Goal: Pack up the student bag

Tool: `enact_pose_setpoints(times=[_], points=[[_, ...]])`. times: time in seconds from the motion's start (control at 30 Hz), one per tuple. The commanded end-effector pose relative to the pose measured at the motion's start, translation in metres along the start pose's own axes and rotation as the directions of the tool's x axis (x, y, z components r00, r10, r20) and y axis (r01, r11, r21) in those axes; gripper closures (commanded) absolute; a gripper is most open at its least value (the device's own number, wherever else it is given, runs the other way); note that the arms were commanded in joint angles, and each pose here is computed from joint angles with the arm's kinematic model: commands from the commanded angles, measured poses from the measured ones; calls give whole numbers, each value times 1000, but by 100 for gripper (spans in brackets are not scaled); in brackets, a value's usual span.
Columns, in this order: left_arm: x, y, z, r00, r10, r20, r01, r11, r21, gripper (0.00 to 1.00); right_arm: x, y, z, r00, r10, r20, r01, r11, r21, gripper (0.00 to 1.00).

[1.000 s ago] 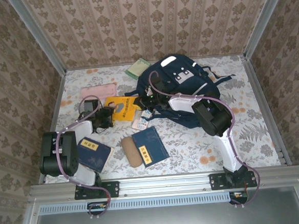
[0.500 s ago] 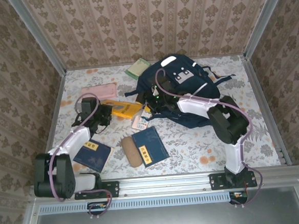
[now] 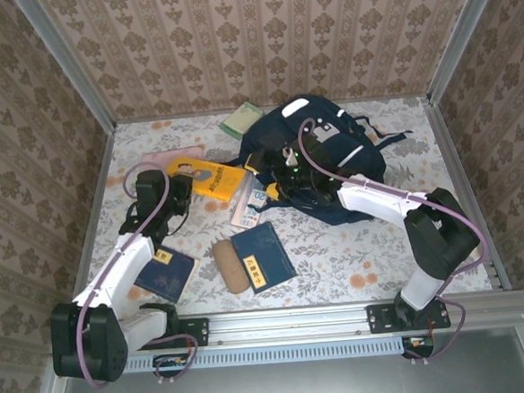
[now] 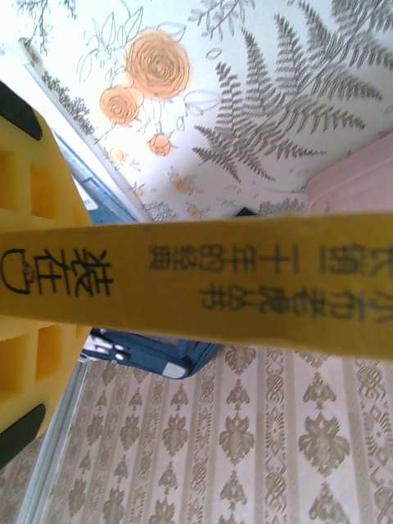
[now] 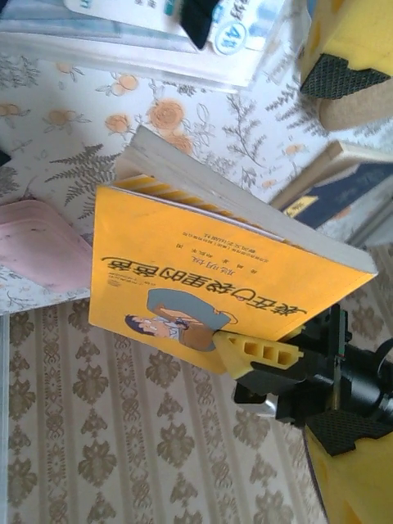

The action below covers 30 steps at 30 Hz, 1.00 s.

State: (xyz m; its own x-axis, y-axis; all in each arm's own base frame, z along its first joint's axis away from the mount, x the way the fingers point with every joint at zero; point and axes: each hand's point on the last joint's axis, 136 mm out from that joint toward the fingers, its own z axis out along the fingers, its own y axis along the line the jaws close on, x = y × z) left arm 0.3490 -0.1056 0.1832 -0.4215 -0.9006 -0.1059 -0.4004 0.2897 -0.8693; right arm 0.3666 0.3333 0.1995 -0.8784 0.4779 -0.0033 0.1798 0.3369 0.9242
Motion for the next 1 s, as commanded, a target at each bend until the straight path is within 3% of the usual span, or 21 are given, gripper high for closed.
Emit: enact_pose_setpoints(times=[0.0, 0.2, 0.47, 0.7, 0.8, 0.97], points=[[-4, -66, -20, 999, 15, 40, -22, 980, 196, 100, 13, 39, 4, 997, 58, -45, -64, 987, -149, 0], [3, -87, -28, 999, 24, 38, -32, 970, 243, 100, 33, 51, 21, 993, 91, -71, -103, 975, -197, 0], [2, -103, -36, 998, 36, 48, -48, 961, 272, 100, 29, 29, 23, 995, 103, -13, -104, 979, -177, 1], [14, -115, -37, 999, 44, 18, -47, 951, 305, 100, 20, 50, 35, 989, 143, -20, -142, 940, -311, 6], [20, -116, -39, 998, 54, 13, -56, 950, 307, 100, 10, 61, 37, 989, 148, 0, -138, 923, -360, 13], [27, -108, -40, 998, 67, 4, -65, 954, 292, 100, -11, 81, 22, 989, 134, 65, -91, 891, -445, 35]])
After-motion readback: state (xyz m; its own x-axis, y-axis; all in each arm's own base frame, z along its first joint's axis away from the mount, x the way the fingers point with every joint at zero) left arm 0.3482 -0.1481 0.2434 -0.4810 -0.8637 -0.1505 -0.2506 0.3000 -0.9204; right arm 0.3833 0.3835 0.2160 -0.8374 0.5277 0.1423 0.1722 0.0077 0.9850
